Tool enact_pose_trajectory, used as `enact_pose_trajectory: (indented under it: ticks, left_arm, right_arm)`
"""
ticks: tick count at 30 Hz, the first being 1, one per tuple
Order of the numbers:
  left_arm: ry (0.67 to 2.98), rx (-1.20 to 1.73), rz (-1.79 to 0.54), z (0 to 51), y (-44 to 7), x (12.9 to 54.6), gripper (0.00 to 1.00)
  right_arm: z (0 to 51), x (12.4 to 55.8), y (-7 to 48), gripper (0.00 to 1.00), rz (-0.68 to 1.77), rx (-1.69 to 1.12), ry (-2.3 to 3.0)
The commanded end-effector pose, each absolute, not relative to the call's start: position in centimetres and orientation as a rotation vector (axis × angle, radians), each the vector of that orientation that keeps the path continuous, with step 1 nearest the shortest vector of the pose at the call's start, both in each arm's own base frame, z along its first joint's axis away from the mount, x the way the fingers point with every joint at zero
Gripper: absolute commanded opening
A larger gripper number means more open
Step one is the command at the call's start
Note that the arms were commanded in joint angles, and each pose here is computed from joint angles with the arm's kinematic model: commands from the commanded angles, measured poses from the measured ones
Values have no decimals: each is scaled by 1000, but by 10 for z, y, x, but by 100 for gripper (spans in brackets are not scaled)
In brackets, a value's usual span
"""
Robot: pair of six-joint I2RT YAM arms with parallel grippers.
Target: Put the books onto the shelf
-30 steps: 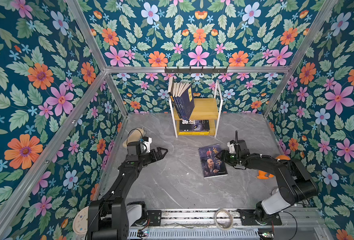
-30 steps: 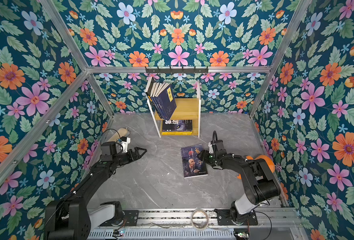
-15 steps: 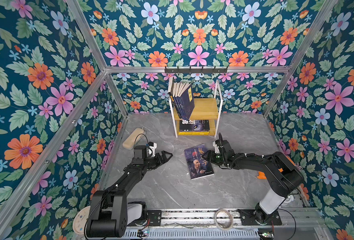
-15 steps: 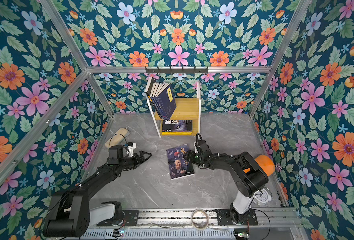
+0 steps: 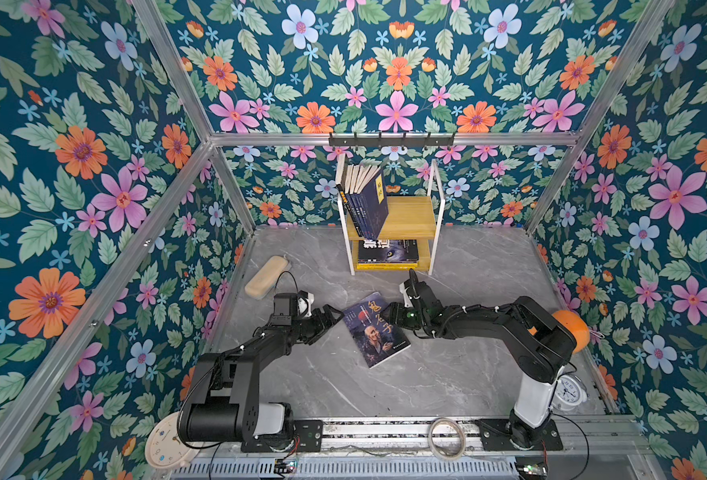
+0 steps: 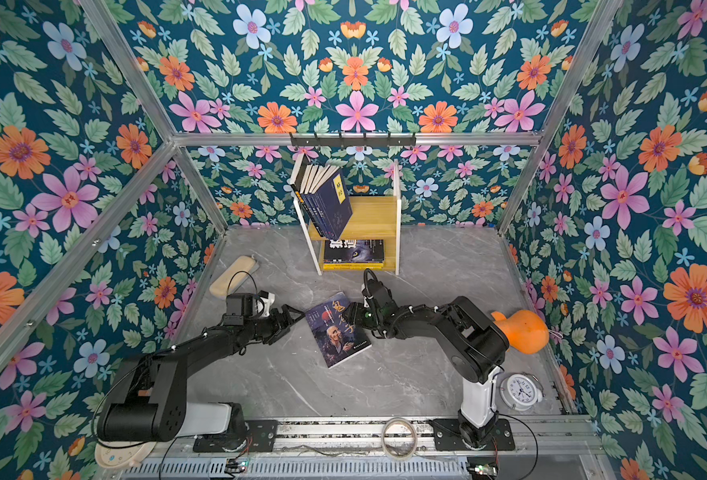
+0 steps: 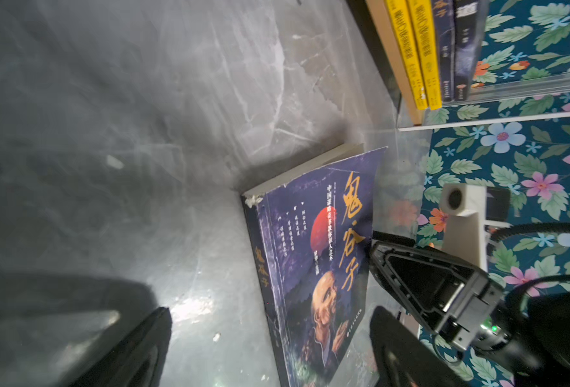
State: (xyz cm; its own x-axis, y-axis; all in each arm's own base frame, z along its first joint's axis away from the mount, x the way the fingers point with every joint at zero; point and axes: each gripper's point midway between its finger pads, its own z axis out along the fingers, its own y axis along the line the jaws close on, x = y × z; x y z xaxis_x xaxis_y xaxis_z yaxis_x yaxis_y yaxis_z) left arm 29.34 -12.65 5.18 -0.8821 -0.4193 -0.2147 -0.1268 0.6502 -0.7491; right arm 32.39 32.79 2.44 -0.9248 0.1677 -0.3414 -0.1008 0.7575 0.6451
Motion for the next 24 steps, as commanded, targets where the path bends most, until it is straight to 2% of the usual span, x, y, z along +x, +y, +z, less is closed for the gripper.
enact_pose_trajectory:
  ticks: [1,8,20,24]
  left_arm:
    - [2531,-483,-1064,41,-123,292,91]
    - [2607,-513,-1046,23,-128,288,84]
    - [2587,-436,-1109,38,-146,292,79]
    - [2577,-436,-1123,41,-147,293,72]
  right_arm:
    - [-29,282,302,63,777,141,2863]
    - [-32,280,332,63,801,62,2876]
    - [-24,274,371,61,866,-34,2883]
    - [-20,275,378,61,864,-63,2876]
